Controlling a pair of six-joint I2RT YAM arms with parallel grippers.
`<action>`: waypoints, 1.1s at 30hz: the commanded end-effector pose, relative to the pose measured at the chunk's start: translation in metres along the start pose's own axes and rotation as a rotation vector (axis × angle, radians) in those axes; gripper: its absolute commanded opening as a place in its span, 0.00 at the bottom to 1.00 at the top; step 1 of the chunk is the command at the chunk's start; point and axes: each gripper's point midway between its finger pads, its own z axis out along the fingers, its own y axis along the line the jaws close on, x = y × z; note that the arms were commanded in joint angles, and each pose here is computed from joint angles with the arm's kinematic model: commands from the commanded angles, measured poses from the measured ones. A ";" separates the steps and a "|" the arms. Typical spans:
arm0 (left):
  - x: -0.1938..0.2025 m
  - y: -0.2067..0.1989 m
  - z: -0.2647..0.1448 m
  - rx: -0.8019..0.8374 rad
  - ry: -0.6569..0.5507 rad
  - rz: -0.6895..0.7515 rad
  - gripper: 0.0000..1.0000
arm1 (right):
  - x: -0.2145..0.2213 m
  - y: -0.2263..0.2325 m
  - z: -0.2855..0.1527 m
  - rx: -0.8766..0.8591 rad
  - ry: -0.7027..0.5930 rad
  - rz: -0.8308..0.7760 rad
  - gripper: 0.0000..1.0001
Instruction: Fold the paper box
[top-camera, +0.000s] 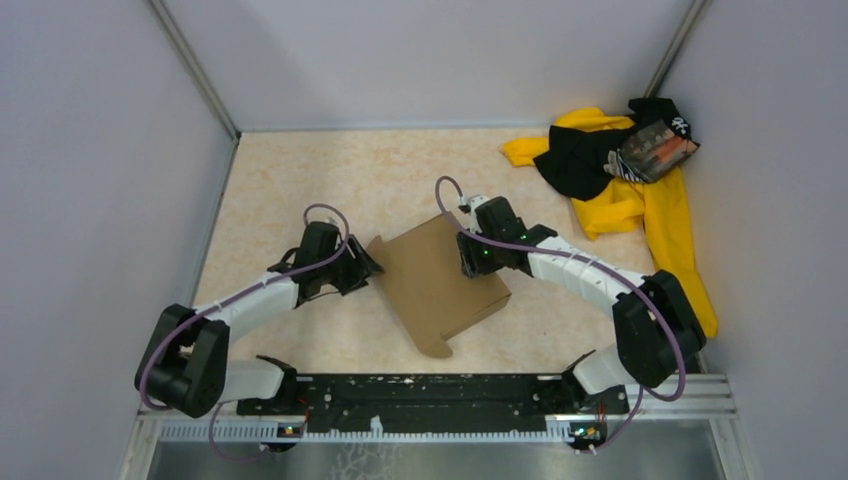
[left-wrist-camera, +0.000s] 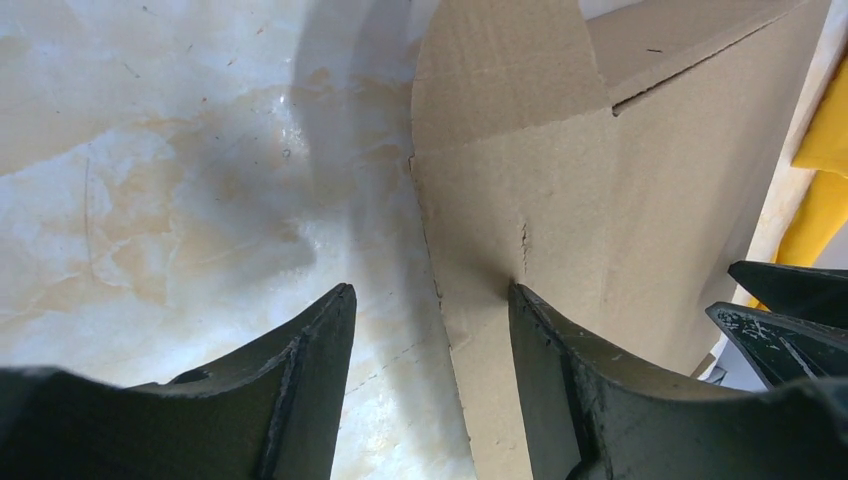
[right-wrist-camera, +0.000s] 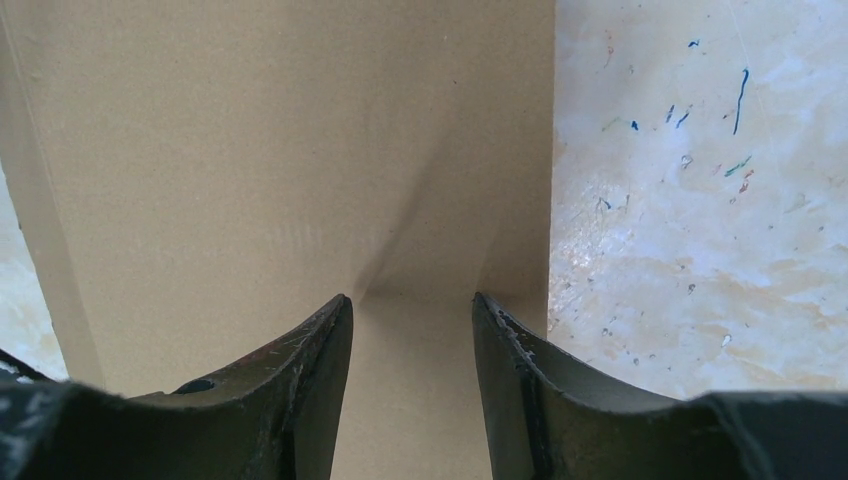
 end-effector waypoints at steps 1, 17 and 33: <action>-0.011 -0.005 -0.008 0.014 -0.041 0.012 0.64 | 0.043 -0.014 0.014 0.040 0.121 0.069 0.48; 0.015 0.020 -0.018 0.007 -0.009 -0.070 0.64 | 0.043 -0.027 0.015 -0.026 0.107 0.161 0.48; 0.033 0.033 -0.005 0.007 0.048 -0.123 0.64 | -0.066 -0.028 -0.030 0.040 -0.050 -0.024 0.52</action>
